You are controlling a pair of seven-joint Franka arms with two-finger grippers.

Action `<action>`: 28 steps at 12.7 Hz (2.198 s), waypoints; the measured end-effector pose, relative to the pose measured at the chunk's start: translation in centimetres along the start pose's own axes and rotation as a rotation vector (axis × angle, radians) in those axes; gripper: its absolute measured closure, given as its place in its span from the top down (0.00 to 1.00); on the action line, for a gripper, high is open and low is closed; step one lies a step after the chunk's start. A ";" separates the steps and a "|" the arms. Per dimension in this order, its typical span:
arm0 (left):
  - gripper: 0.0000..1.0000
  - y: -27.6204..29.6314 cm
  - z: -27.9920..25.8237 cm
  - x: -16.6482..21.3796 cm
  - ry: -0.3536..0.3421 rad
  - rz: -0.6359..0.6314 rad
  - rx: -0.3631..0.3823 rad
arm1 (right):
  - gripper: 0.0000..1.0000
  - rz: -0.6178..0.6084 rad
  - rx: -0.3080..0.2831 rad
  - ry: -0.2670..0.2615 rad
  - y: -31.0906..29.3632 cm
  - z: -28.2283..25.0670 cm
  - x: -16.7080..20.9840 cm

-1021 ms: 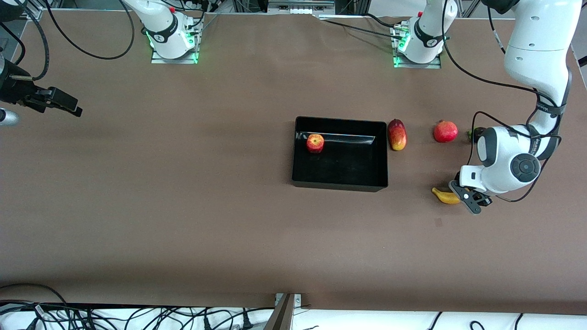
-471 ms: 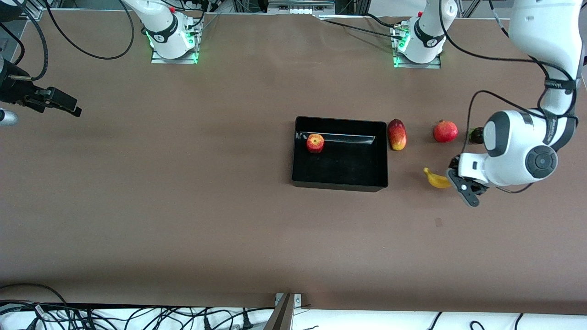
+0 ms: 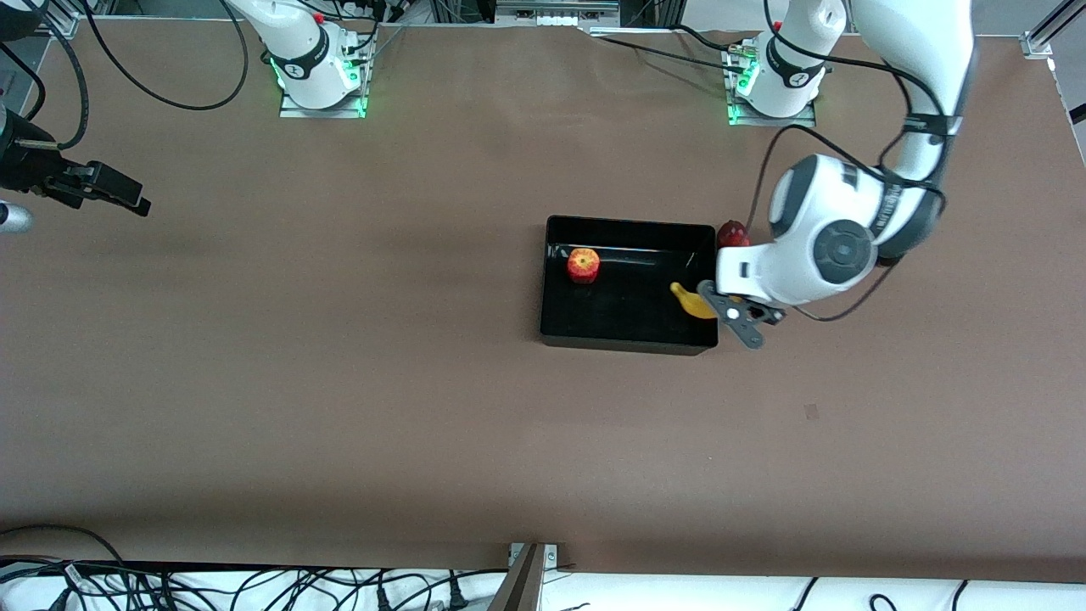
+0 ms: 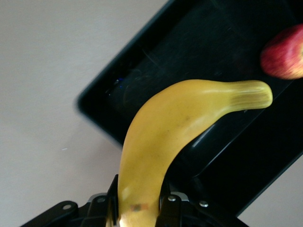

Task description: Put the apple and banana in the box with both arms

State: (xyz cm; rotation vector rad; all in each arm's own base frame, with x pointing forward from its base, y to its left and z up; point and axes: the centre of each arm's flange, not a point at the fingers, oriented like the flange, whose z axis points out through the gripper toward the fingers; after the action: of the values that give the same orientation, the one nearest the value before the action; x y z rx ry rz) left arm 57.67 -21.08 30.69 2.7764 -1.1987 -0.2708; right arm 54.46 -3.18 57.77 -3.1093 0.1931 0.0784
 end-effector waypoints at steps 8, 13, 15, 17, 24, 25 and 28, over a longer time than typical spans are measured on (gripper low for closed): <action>0.33 7.1 7.3 2.6 0.024 -0.041 0.032 | 1.00 0.000 0.000 -0.001 0.0 0.0 0.0; 0.37 6.4 11.3 2.8 -0.001 -0.065 0.027 | 1.00 0.000 0.000 -0.001 0.0 0.0 0.0; 0.44 6.3 12.0 2.9 -0.005 -0.079 0.027 | 1.00 0.000 0.000 -0.001 0.0 0.0 0.0; 0.64 6.3 12.0 2.9 -0.004 -0.085 0.027 | 1.00 0.000 0.000 -0.001 0.0 0.0 0.0; 1.00 5.2 -6.1 0.8 0.280 -0.122 0.117 | 1.00 0.001 0.000 -0.002 0.0 0.1 0.0; 1.00 4.4 -10.6 -1.3 0.333 -0.147 0.134 | 1.00 0.001 0.000 -0.002 0.0 0.1 0.0; 1.00 1.9 -19.0 -9.7 0.317 -0.254 0.112 | 1.00 0.001 0.000 -0.002 0.1 0.0 0.0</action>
State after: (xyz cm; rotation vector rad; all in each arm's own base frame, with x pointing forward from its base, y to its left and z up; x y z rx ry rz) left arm 53.69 -14.82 50.74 2.9194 -0.8133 0.2183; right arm 54.48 -3.23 57.72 -3.1091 0.1949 0.0814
